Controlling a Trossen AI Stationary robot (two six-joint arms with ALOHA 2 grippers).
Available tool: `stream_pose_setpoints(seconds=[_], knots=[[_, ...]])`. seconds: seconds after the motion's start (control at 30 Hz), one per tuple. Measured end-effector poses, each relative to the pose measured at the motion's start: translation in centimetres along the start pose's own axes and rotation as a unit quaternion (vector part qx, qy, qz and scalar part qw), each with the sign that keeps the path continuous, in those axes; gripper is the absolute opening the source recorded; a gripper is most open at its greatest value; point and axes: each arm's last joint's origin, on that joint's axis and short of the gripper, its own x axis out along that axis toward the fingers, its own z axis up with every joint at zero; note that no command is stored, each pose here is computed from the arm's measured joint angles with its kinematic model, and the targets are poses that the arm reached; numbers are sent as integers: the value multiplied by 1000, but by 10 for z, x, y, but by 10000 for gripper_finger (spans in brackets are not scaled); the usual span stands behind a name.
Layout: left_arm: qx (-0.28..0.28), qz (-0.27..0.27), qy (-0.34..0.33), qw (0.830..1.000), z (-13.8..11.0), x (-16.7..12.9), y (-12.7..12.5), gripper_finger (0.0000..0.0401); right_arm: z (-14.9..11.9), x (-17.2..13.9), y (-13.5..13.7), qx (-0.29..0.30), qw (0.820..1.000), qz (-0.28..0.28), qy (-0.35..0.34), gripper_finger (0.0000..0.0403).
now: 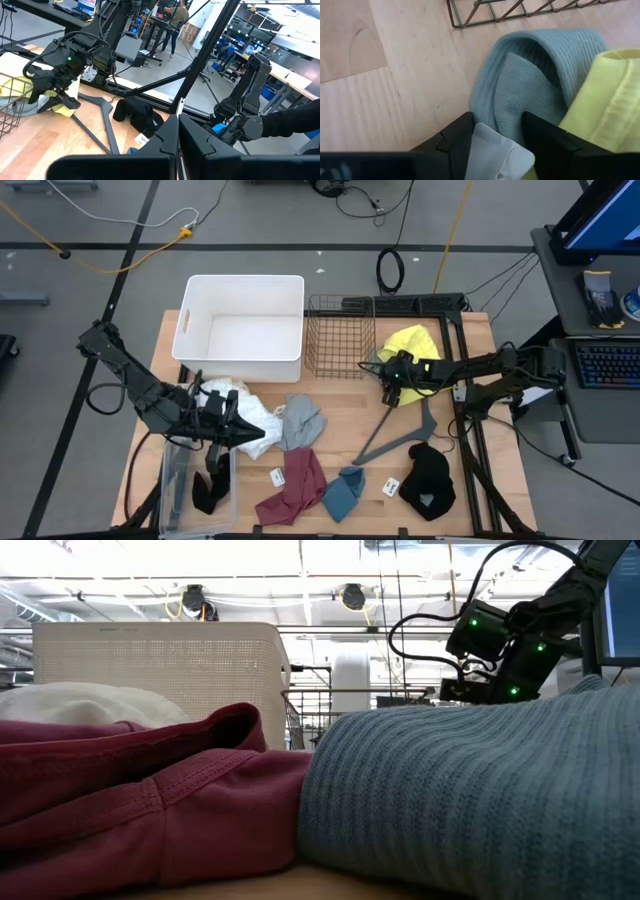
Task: Pick & Place Cloths
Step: Put the gray sock into the transparent bin
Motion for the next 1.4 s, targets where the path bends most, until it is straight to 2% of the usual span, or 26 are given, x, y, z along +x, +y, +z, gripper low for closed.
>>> stream_pose_setpoints(seconds=[0.3, 0.43, 0.57, 0.77, 1.07, 1.23, 1.4], knots=[[-1, 0, 0, 1000, 0, 0, 0, 16, 0, 0, 0, 47, 999, 0, 1, 58], [-4, -2, -3, 1000, 1, 0, 0, 7, 1, -3, 1, 51, 998, 23, -7, 13], [-4, -2, -4, 1000, 1, 0, 0, 5, 3, -12, -1, 66, 997, 28, -25, 17], [-5, -3, -5, 1000, 1, 0, -1, 18, 11, -36, -7, 95, 991, 29, -92, 8], [-5, -3, -6, 1000, 1, 0, -1, 6, 17, -72, -17, 141, 971, 35, -189, 9], [-5, -3, -6, 1000, 1, 0, -1, 18, 16, -83, -20, 145, 967, 36, -208, 9], [-5, -3, -6, 1000, 1, 0, -1, 8, 11, -89, -21, 155, 966, 40, -205, 10]])
